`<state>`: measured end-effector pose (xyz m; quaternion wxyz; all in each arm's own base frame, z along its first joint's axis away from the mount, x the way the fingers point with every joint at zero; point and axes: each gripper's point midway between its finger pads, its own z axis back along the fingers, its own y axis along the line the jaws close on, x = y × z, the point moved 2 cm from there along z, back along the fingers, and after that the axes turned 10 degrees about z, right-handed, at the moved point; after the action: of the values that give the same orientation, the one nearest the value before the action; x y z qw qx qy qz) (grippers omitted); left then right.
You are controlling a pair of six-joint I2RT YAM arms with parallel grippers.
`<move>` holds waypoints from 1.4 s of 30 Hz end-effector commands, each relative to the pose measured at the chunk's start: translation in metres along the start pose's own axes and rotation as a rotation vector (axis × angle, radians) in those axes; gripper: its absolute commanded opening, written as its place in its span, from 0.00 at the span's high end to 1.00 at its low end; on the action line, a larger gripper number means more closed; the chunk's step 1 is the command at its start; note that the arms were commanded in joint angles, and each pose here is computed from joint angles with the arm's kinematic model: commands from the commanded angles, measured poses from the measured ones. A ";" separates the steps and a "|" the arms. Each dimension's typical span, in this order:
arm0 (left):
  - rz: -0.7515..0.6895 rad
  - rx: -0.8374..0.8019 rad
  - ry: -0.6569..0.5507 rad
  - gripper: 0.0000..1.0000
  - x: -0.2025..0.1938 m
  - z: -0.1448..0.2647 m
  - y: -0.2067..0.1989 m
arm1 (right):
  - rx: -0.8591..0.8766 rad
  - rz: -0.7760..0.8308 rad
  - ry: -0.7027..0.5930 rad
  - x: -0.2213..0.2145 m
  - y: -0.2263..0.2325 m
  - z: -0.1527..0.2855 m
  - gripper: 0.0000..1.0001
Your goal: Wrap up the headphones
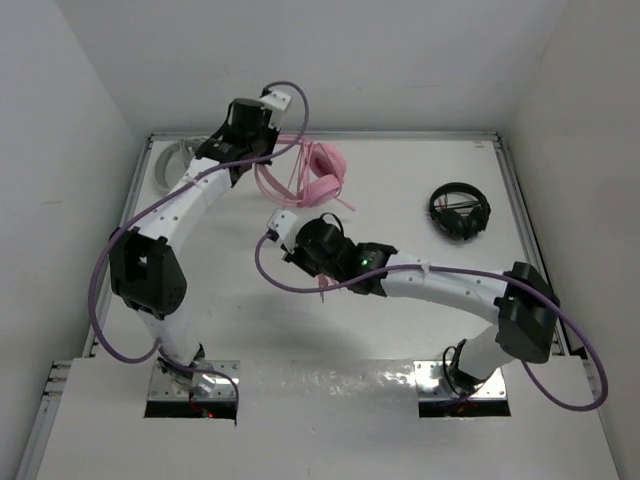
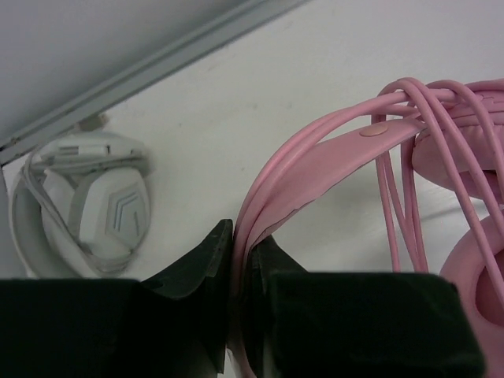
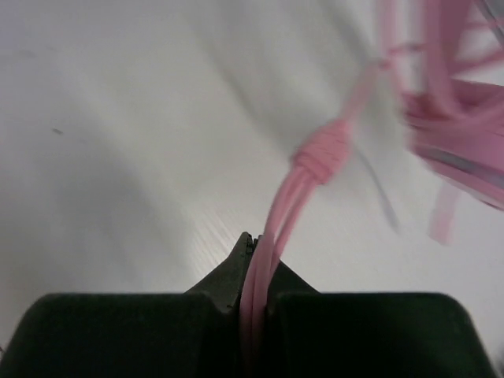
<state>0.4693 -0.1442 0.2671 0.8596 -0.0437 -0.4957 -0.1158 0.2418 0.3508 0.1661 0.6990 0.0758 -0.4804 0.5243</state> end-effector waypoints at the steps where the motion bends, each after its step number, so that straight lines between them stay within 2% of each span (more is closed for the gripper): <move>1: -0.135 0.119 -0.257 1.00 0.052 0.017 0.026 | -0.147 0.086 0.312 -0.030 -0.037 0.045 1.00; 2: -0.172 0.105 -0.221 1.00 0.034 0.012 0.023 | -0.249 0.110 0.358 -0.021 -0.060 0.059 1.00; 4: -0.235 0.062 -0.190 1.00 0.017 0.010 0.013 | -0.329 0.148 0.383 -0.012 -0.078 0.069 1.00; 8: -0.288 -0.077 -0.069 1.00 -0.031 0.015 -0.014 | -0.489 0.232 0.316 0.017 -0.114 0.076 1.00; 9: -0.289 -0.102 -0.054 1.00 -0.038 0.017 -0.021 | -0.530 0.274 0.334 0.018 -0.128 0.079 1.00; 13: -0.246 -0.224 0.027 1.00 -0.067 0.031 -0.041 | -0.674 0.256 0.326 0.024 -0.176 0.080 1.00; 16: -0.196 -0.322 0.081 1.00 -0.080 0.041 -0.056 | -0.723 0.307 0.344 0.012 -0.213 0.070 1.00; 22: -0.124 -0.483 0.198 1.00 -0.103 0.054 -0.083 | -0.861 0.468 0.273 0.025 -0.235 0.052 0.98; 25: -0.144 -0.478 0.197 1.00 -0.104 0.057 -0.086 | -0.876 0.543 0.300 0.036 -0.246 0.043 0.94; 30: -0.131 -0.486 0.177 1.00 -0.096 0.063 -0.087 | -0.774 0.578 0.368 0.010 -0.251 0.019 0.89; 33: -0.114 -0.508 0.175 1.00 -0.093 0.070 -0.091 | -0.661 0.589 0.416 -0.028 -0.238 0.006 0.77; 37: -0.102 -0.500 0.184 1.00 -0.090 0.075 -0.089 | -0.600 0.530 0.483 -0.066 -0.238 0.001 0.63; 42: -0.099 -0.483 0.186 1.00 -0.085 0.080 -0.086 | -0.540 0.472 0.497 -0.095 -0.236 -0.001 0.63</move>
<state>0.3543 -0.1713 0.1701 0.9050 -0.1482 -0.3221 -0.2349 0.4238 0.2496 0.2182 0.5789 -0.3100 -0.4905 0.5729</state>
